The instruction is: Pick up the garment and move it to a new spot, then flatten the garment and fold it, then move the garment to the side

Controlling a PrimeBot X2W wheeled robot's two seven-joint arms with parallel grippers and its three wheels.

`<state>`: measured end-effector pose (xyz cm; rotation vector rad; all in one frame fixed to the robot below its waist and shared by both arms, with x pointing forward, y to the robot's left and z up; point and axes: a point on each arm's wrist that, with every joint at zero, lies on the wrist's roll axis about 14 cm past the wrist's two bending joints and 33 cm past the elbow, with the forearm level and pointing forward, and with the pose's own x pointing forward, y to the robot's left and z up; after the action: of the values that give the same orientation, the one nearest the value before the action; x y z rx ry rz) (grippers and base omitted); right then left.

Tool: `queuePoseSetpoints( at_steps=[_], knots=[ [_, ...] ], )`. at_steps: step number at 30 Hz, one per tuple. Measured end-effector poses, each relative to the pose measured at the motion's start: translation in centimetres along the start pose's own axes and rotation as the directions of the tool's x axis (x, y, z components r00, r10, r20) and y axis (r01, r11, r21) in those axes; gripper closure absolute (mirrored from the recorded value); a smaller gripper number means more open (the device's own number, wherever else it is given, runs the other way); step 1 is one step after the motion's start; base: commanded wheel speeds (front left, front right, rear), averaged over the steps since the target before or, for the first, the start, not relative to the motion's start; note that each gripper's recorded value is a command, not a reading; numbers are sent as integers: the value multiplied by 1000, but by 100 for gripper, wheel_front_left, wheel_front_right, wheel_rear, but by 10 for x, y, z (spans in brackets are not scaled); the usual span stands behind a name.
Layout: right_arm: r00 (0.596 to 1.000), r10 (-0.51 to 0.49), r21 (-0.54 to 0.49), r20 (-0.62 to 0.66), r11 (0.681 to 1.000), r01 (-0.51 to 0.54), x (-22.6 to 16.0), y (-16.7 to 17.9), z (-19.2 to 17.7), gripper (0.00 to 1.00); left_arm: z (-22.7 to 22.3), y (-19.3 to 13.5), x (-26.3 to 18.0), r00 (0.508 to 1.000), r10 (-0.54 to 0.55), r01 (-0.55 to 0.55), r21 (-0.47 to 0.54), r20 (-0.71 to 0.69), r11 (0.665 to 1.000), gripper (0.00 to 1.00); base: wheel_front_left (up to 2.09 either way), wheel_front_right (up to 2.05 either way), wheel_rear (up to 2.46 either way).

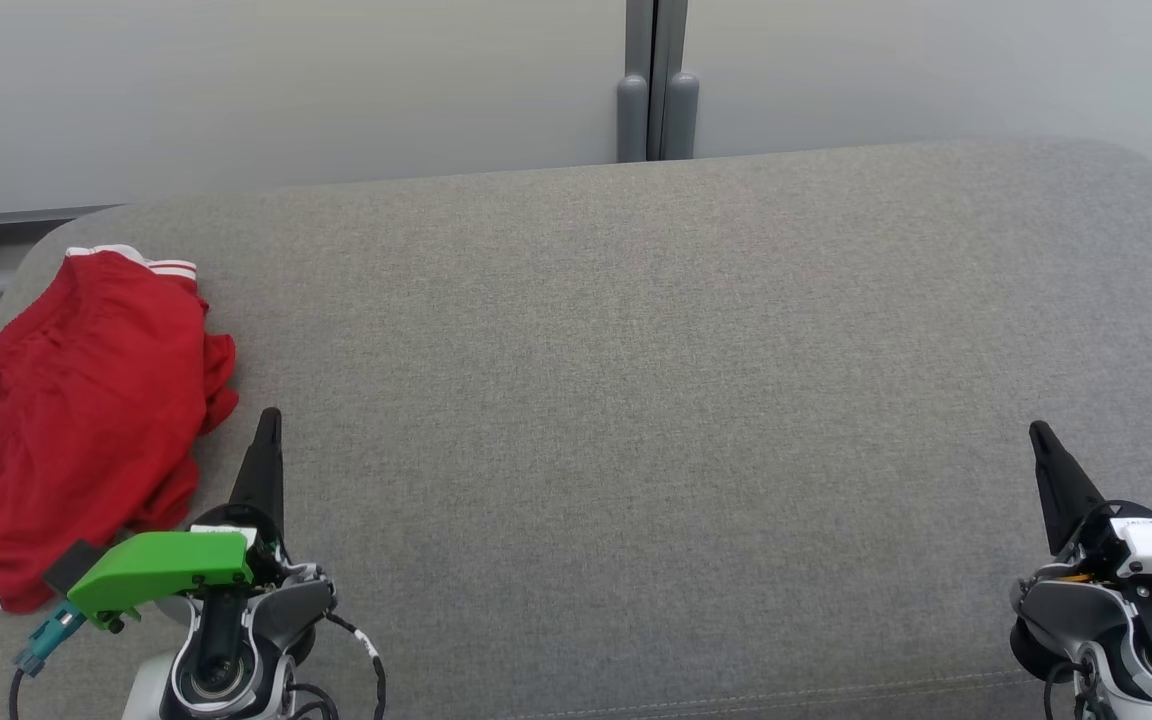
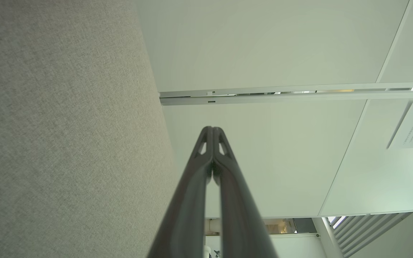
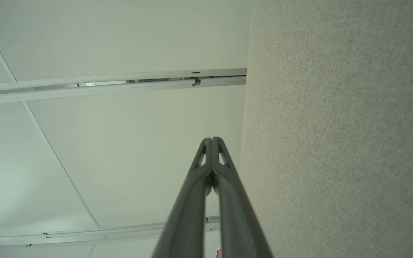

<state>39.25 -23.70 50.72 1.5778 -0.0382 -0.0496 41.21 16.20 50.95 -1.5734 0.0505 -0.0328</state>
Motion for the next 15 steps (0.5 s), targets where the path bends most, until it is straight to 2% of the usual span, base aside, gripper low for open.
queuePoseSetpoints(
  at_steps=[3, 4, 8, 15],
  knots=[
    [1000, 0, 0, 0, 1000, 0, 0, 0, 0, 100, 0, 0, 0, 1000, 0, 0, 0, 0, 1000, 100, 0, 0, 0],
    [1000, -5, 2, 0, 1000, 5, -1, -2, 0, 0, 0, 2, -1, 1000, 5, -5, 0, 0, 1000, 0, 0, 0, 0],
    [997, -73, 20, -1, 997, 73, -11, -26, -4, 0, 0, 27, -12, 997, 78, -78, -3, 3, 997, 0, 0, 0, 0],
    [996, -86, 0, 2, 996, 86, -14, -30, -11, 0, -1, 30, -16, 996, 85, -85, 13, 12, 996, 0, 0, 0, 0]
  ],
)
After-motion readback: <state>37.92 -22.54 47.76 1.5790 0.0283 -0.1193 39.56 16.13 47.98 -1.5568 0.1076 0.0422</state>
